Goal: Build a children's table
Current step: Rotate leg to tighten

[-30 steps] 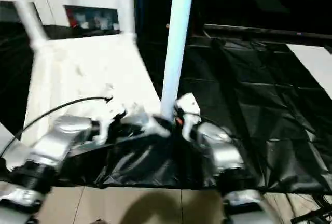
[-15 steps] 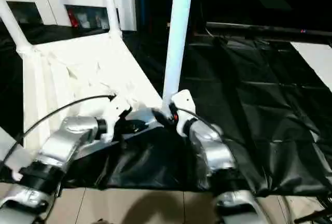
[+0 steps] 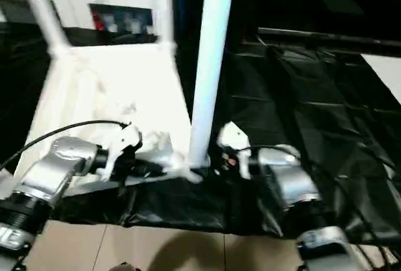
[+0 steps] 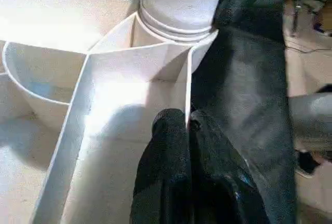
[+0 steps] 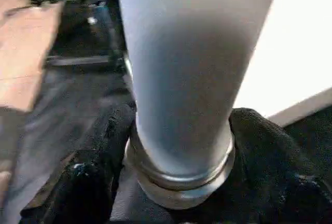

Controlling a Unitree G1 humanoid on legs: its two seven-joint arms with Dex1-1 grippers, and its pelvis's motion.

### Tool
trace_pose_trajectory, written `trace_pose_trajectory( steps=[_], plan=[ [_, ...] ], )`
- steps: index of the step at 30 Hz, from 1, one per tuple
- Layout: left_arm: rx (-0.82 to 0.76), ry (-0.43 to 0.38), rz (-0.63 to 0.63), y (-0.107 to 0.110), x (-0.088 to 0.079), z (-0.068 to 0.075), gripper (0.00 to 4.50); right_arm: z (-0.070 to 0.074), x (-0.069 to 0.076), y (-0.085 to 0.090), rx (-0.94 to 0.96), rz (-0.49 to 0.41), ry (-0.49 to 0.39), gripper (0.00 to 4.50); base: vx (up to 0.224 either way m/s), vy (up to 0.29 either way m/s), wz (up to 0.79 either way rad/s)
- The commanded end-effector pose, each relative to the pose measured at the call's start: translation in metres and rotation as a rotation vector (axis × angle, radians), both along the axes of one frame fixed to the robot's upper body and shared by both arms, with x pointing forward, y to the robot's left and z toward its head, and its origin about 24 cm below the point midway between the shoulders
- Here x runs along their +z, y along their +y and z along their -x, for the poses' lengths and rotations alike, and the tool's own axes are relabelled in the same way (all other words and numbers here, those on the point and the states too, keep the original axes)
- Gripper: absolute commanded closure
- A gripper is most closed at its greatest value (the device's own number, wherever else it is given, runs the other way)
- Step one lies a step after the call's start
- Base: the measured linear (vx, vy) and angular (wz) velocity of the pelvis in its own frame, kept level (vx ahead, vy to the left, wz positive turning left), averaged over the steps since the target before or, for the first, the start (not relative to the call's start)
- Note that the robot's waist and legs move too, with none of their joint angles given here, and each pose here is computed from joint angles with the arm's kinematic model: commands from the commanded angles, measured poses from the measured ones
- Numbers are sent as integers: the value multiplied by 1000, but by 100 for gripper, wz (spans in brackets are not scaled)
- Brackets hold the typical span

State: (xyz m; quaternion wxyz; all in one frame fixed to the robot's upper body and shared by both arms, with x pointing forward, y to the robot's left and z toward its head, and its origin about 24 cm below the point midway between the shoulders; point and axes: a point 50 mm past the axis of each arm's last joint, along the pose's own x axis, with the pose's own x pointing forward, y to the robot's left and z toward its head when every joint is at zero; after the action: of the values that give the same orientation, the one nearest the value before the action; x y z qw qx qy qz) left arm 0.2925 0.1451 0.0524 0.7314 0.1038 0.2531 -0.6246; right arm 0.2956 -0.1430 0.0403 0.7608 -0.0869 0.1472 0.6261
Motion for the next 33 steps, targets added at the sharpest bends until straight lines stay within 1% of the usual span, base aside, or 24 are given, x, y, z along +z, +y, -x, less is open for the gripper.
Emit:
trace_pose_trajectory(
  steps=[1, 2, 4, 6, 10, 14, 16, 18, 19, 20, 21, 23, 24, 25, 26, 29, 31, 33],
  plan=[
    [-60, -22, 49, -11, 10, 1, 450, 12, -3, 13, 172, -7, 67, 161, 0, 0, 0],
    [-64, -20, 49, -11, 10, 1, 450, 13, -3, 13, 183, -9, 72, 175, 0, 0, 0],
    [-78, -11, 48, -10, 10, 3, 450, 16, -3, 13, 218, -13, 96, 175, 0, 0, 0],
    [-89, -7, 41, -8, 9, 4, 450, 18, -6, 13, 238, -6, 118, 187, 0, 0, 0],
    [-89, -9, 36, -6, 8, 5, 450, 19, -7, 16, 238, -13, 116, 194, 0, 0, 0],
    [-62, -33, 36, -7, 8, 2, 450, 19, -7, 17, 226, -24, 106, 199, 0, 0, 0],
    [-14, -62, 38, -10, 8, -3, 450, 18, -9, 18, 187, -32, 89, 199, 0, 0, 0],
    [84, -104, 45, -16, 8, -10, 450, 13, -14, 24, 55, -49, 47, 200, 0, 0, 0],
    [109, -112, 46, -18, 8, -12, 450, 10, -16, 26, 0, -50, 32, 200, 0, 0, 0],
    [109, -112, 46, -18, 8, -12, 450, 10, -16, 26, 0, -50, 32, 200, 0, 0, 0],
    [146, -130, 45, -23, 7, -14, 450, 5, -20, 31, -105, -56, 30, 200, 0, 0, 0],
    [155, -135, 44, -24, 7, -15, 450, 4, -21, 32, -131, -58, 34, 201, 0, 0, 0],
    [181, -145, 50, -29, 7, -17, 450, 2, -23, 38, -195, -78, 42, 201, 0, 0, 0],
    [236, -157, 63, -38, 7, -21, 450, -1, -26, 48, -288, -106, 56, 201, 0, 0, 0],
    [251, -158, 67, -40, 7, -22, 450, -1, -27, 51, -310, -111, 58, 201, 0, 0, 0],
    [308, -181, 85, -53, 8, -25, 450, -5, -29, 69, -415, -126, 65, 201, 0, 0, 0],
    [342, -196, 95, -58, 8, -27, 450, -9, -28, 78, -481, -127, 65, 201, 0, 0, 0],
    [361, -211, 99, -65, 8, -27, 450, -13, -24, 89, -548, -149, 52, 201, 0, 0, 0]
  ],
)
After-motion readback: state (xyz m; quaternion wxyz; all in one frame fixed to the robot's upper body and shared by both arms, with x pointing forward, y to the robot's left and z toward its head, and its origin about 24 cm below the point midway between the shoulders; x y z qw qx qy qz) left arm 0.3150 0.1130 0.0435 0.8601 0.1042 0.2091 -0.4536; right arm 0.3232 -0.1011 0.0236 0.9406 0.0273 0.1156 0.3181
